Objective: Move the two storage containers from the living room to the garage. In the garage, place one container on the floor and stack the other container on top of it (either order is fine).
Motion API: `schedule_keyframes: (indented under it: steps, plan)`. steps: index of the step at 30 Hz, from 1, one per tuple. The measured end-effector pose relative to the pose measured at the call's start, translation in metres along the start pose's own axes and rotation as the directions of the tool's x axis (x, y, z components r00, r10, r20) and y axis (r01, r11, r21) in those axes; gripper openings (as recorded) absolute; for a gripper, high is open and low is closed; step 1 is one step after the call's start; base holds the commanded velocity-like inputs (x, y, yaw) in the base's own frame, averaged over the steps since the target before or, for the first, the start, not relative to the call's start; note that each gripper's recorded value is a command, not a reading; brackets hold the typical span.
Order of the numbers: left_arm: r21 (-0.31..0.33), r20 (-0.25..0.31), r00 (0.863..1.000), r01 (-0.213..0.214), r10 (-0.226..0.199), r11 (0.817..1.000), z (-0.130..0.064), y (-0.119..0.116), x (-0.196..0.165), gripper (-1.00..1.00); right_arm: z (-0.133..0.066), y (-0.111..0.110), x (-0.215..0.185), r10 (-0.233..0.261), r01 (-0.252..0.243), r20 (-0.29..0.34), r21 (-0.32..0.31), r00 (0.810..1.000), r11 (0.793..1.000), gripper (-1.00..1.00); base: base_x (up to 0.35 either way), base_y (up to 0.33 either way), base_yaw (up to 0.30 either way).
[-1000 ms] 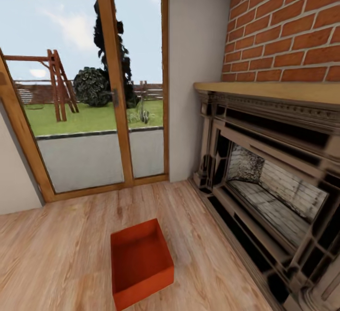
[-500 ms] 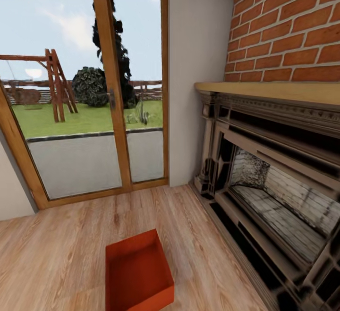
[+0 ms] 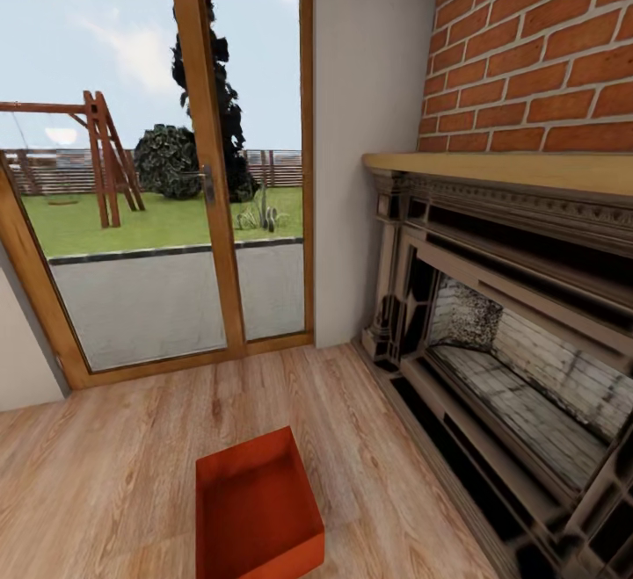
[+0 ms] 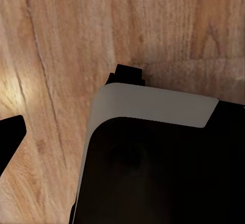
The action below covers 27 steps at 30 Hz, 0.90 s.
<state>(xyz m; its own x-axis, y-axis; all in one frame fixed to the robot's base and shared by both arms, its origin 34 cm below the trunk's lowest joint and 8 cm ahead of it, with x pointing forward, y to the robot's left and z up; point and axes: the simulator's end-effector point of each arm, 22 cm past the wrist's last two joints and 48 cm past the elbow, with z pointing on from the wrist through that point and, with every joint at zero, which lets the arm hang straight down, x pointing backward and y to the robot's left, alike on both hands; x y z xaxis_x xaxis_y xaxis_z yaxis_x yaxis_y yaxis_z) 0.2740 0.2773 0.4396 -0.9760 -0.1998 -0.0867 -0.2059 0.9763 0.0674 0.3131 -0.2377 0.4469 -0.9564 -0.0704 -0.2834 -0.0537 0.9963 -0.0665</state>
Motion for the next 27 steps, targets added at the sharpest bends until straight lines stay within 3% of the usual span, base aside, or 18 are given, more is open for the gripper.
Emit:
schedule_keyframes:
  steps: [14, 21, 27]
  plan:
    - [0.000, 0.000, 1.000, 0.001, -0.001, 1.000, 0.0000, 0.0002, 0.0000, 1.00, -0.0001, 0.0007, -0.0003, 0.001, -0.001, 0.002, 0.000, 1.000, 1.000, 1.00, 0.000, 0.000, 0.005]
    - [0.001, 0.000, 1.000, 0.001, -0.001, 1.000, -0.0001, -0.0008, 0.0001, 1.00, -0.0001, 0.0008, -0.0001, 0.000, 0.000, 0.000, 0.000, 1.000, 1.000, 1.00, 0.009, 0.000, 0.220]
    - [0.001, 0.001, 1.000, 0.001, -0.001, 1.000, -0.0002, -0.0004, 0.0002, 1.00, -0.0003, 0.0008, 0.0000, 0.000, 0.000, 0.000, 0.000, 1.000, 1.000, 1.00, 0.188, 0.000, 0.267]
